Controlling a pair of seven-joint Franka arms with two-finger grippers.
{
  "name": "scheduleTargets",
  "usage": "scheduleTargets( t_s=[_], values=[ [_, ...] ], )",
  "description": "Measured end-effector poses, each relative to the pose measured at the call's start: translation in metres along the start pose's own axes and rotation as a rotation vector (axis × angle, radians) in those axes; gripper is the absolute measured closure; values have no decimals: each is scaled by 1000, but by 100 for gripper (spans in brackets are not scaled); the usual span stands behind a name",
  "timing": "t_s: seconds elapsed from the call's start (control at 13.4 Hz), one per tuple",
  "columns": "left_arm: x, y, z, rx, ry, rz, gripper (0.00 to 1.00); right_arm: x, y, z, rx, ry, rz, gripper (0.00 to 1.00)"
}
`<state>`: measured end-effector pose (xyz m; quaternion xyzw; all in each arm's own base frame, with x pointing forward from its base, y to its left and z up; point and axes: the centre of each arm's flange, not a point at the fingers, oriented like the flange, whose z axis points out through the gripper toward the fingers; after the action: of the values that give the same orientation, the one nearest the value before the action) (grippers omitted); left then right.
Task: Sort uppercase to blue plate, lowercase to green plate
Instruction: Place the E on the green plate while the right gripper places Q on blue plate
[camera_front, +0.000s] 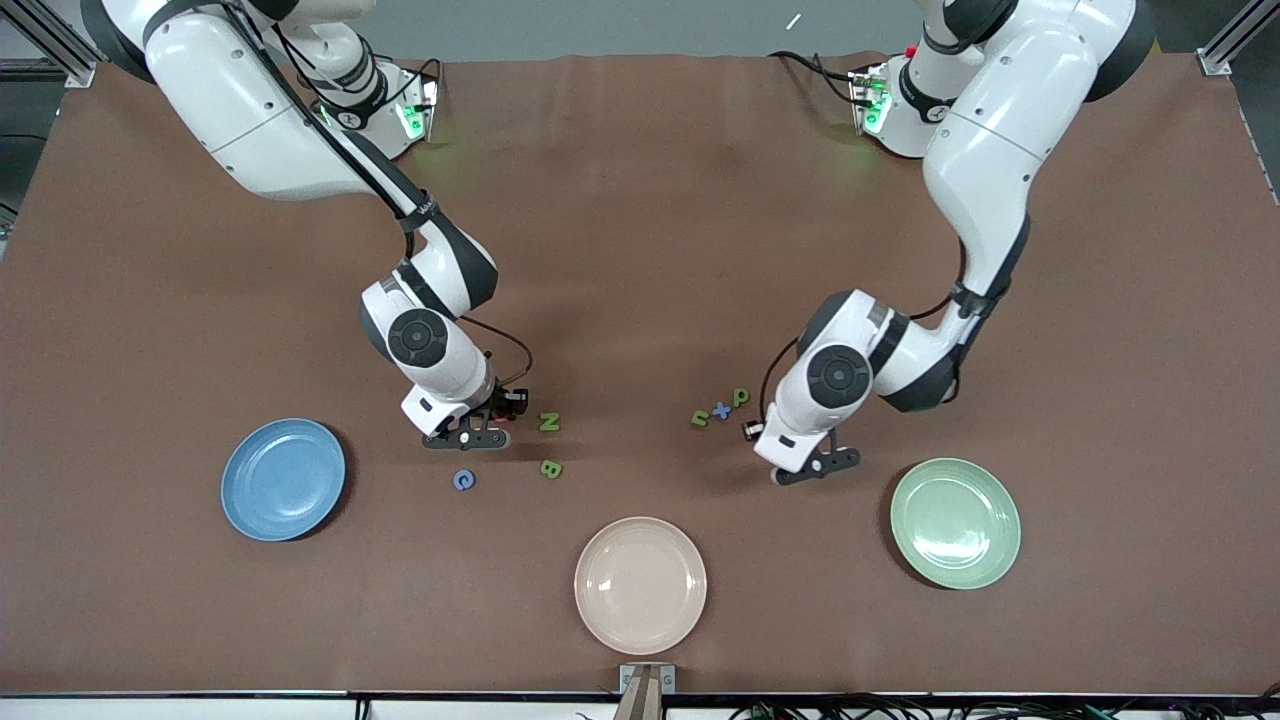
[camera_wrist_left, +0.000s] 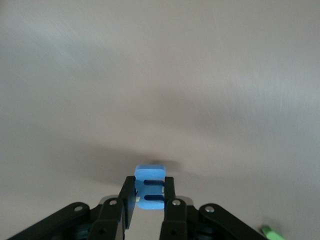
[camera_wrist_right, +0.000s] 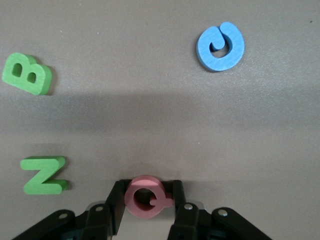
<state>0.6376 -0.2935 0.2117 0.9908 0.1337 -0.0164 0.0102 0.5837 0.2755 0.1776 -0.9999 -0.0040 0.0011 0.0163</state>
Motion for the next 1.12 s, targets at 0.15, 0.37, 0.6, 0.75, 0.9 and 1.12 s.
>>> scheduleTargets(
  t_s=[0.15, 0.37, 0.6, 0.75, 0.9, 1.12],
  values=[
    [32, -36, -38, 0, 35, 16, 73, 4, 3, -2, 0, 5, 6, 57],
    [81, -114, -76, 7, 67, 73, 73, 33, 42, -22, -19, -7, 27, 57],
    [113, -182, -66, 14, 52, 107, 73, 67, 105, -50, -26, 5, -18, 57],
    [122, -198, -52, 9, 40, 124, 73, 81, 155, -64, -33, 21, -72, 57],
    [127, -194, -43, 0, 37, 135, 67, 89, 209, -72, -42, 26, -124, 57],
    [133, -191, -50, -10, 56, 134, 36, 91, 266, -67, -77, 14, -167, 57]
  ],
)
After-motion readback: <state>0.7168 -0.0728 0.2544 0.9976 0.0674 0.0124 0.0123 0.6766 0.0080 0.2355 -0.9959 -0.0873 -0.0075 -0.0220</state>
